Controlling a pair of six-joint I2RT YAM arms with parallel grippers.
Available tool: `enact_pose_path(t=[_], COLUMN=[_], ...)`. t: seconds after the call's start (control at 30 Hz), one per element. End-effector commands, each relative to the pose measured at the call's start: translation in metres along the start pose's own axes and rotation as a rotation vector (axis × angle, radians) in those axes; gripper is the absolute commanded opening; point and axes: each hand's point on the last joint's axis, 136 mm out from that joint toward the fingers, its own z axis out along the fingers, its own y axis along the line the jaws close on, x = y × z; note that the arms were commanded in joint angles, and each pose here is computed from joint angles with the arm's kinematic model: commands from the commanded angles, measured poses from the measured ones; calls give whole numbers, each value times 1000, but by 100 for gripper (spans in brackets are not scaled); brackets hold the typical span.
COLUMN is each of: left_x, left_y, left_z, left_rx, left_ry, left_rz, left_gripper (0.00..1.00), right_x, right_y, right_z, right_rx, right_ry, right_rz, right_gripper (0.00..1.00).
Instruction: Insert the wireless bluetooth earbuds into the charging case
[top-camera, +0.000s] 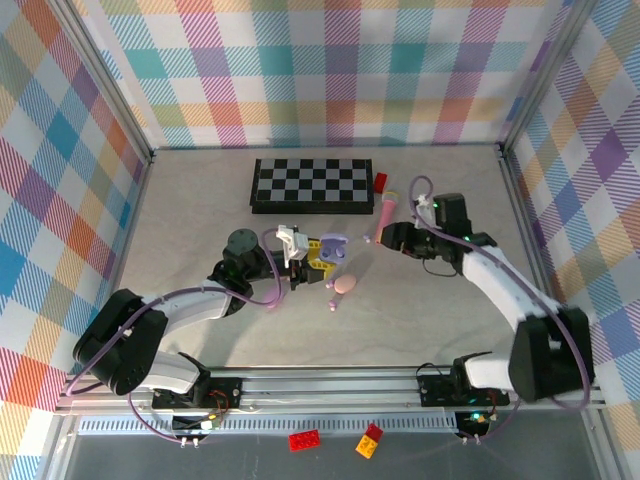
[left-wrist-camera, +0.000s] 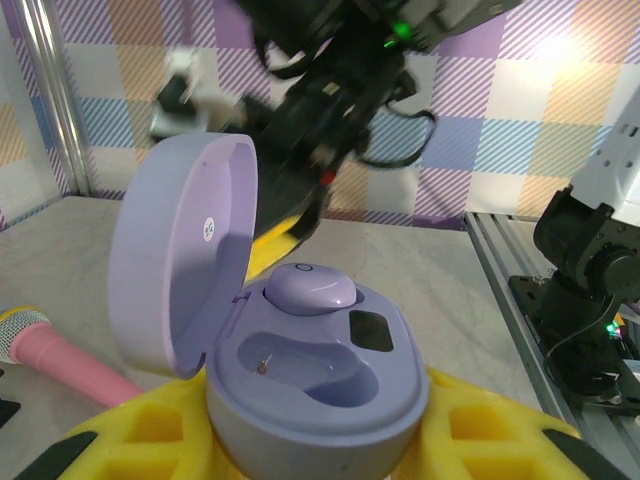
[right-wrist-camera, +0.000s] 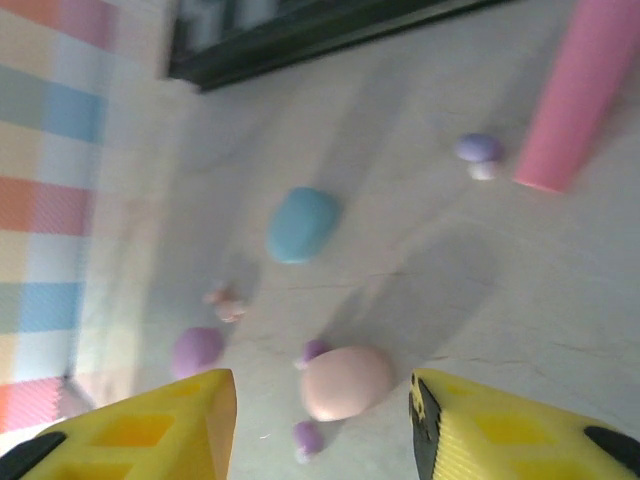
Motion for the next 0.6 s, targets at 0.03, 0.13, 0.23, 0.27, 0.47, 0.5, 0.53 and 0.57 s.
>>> enact_pose_path(t=[0.03,0.13,0.23,0.27,0.47,0.5,0.53,0.57], left_x=[-10,-12,-13,-13,-11,-11,-12,-12], left_y=[-2,-3,-4,-5,-7,-7,-7,-8], left_z=[-5,-5,-7,-7,-10,-10,-10,-10], left_rx=[-4,-2,-4,-4,-5,-5,-7,-6], left_ry=[-32,-37,-38,-37,-25,-25,-27,-27], left_rz=[33,33,35,35,34,34,37,37], left_gripper=[29,29,29,29,29,29,29,29], right_x=[-18,-25,-34,-37,-46,-47,-48,-47], right_y=[-13,-14,-20,-24,-44,-46,-47,-48], right_z=[34,65,90,97,129,133,137,140], right_rx=[210,268,319,337,427,434,439,443], right_ry=[12,40,56,62,144,157,163,176], right_rz=[-115,-145,-173,-179,-226,-237,-241,-249], right_gripper=[50,50,51,51,53,54,54,54])
